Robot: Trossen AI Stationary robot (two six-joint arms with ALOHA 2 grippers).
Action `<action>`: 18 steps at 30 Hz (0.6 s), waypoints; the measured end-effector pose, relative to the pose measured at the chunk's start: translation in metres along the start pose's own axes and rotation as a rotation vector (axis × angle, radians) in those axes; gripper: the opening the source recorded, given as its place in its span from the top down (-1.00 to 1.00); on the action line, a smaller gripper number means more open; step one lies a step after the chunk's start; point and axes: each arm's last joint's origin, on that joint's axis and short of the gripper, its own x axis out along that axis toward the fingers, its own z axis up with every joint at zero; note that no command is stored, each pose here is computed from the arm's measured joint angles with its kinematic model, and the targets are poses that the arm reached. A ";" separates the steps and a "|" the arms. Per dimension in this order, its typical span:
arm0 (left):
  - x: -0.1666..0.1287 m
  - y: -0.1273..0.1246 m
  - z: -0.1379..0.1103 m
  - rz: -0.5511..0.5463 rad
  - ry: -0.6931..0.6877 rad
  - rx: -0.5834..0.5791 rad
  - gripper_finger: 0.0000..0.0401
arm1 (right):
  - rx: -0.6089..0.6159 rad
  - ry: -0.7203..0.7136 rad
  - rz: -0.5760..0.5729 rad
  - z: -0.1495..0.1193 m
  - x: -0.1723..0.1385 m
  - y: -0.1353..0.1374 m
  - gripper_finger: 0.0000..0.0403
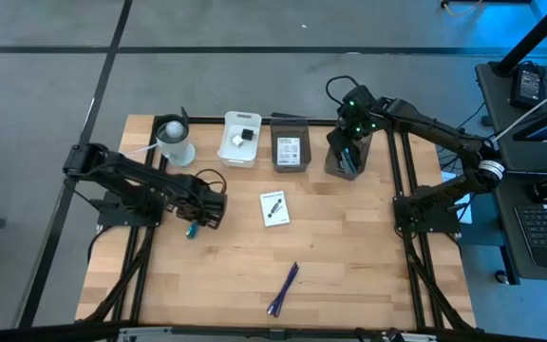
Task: Pick and place items into bin
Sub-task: Put the blue charger cable into the right black bin
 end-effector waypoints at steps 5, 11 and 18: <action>0.011 -0.005 -0.005 0.046 0.033 0.040 0.30 | -0.004 0.000 0.000 0.000 0.000 0.000 0.18; 0.024 -0.010 -0.008 0.098 0.087 0.076 0.30 | -0.010 0.000 0.000 0.000 0.000 0.000 0.18; 0.032 -0.019 -0.007 0.068 0.104 0.148 0.62 | -0.036 0.001 0.001 0.000 0.000 0.000 0.18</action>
